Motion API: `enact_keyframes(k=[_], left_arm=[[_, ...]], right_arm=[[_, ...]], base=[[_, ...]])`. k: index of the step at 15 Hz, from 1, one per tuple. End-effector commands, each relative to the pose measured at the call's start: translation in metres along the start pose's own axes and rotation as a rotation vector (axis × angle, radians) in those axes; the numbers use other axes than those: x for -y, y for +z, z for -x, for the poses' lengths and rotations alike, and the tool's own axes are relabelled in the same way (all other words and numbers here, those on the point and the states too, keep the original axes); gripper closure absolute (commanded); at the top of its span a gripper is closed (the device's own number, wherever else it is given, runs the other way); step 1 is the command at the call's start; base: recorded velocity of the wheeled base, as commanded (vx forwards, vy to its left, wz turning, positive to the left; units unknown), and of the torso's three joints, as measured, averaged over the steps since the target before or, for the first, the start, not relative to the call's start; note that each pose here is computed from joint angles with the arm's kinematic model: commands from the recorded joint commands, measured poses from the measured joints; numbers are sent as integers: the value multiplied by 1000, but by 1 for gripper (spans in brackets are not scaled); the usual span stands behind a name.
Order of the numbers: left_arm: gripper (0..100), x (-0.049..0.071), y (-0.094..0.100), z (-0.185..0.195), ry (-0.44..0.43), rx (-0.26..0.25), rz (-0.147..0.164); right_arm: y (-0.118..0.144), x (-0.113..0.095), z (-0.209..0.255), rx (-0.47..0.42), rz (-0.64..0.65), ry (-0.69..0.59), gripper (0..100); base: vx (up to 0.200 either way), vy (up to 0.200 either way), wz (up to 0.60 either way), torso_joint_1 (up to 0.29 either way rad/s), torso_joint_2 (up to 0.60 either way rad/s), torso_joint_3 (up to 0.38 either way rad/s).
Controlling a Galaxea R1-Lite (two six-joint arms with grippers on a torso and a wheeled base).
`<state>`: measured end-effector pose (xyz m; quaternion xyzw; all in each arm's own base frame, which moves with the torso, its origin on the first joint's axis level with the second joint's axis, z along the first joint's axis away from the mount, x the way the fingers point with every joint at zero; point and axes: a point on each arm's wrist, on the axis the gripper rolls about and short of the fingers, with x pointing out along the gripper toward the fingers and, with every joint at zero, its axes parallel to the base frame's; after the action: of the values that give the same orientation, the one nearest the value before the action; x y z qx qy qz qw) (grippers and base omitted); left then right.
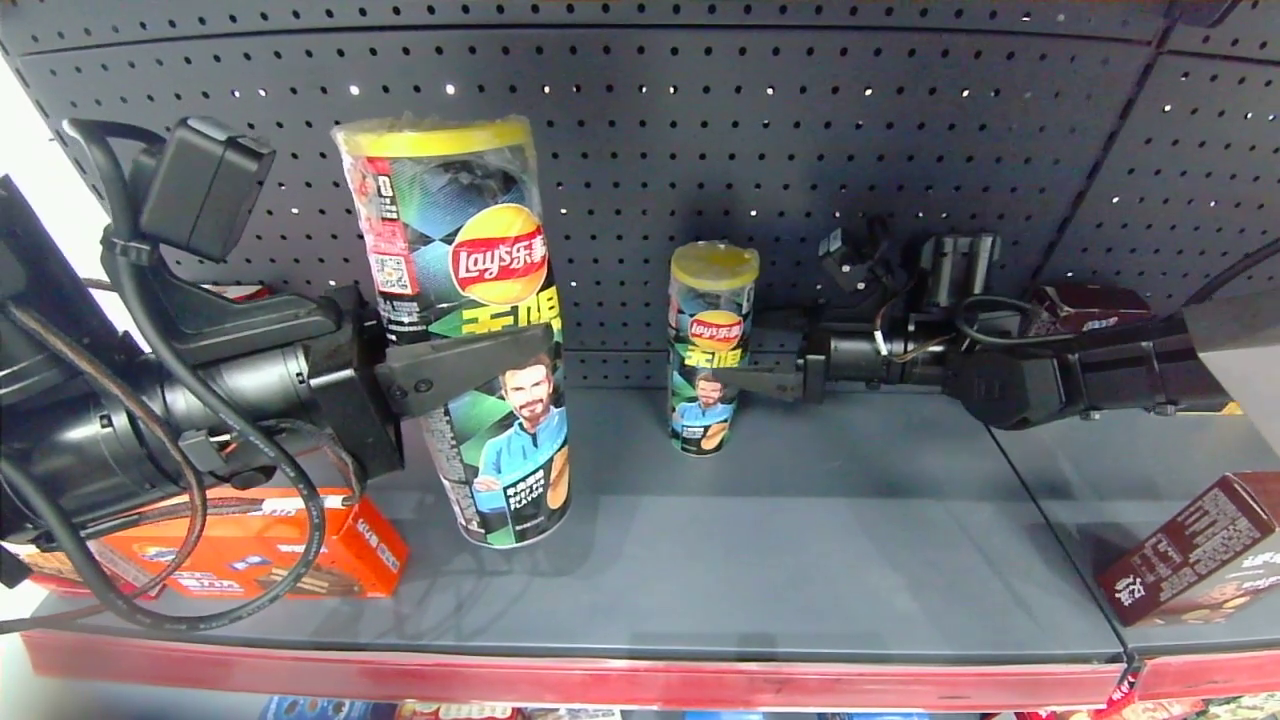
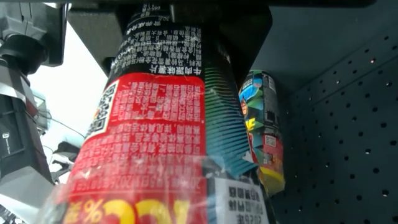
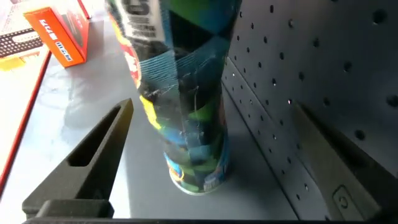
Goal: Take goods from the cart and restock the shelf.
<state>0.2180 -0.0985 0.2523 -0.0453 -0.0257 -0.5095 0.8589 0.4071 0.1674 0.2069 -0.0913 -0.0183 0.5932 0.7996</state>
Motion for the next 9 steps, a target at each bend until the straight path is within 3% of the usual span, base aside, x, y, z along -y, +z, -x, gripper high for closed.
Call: enact_keyframes(k=[1, 8, 9], left_arm=[[100, 0, 0, 0, 0, 3, -1], [100, -1, -3, 0, 1, 3, 14], [100, -1, -2, -1, 3, 4, 15]], right_arm=[[-13, 1, -17, -5, -9, 25, 0], [-37, 10, -36, -10, -16, 36, 0], [-41, 12, -44, 10, 9, 43, 100]], base=[[0, 0, 0, 0, 0, 0], [0, 0, 0, 0, 0, 0], [0, 0, 0, 0, 0, 0]])
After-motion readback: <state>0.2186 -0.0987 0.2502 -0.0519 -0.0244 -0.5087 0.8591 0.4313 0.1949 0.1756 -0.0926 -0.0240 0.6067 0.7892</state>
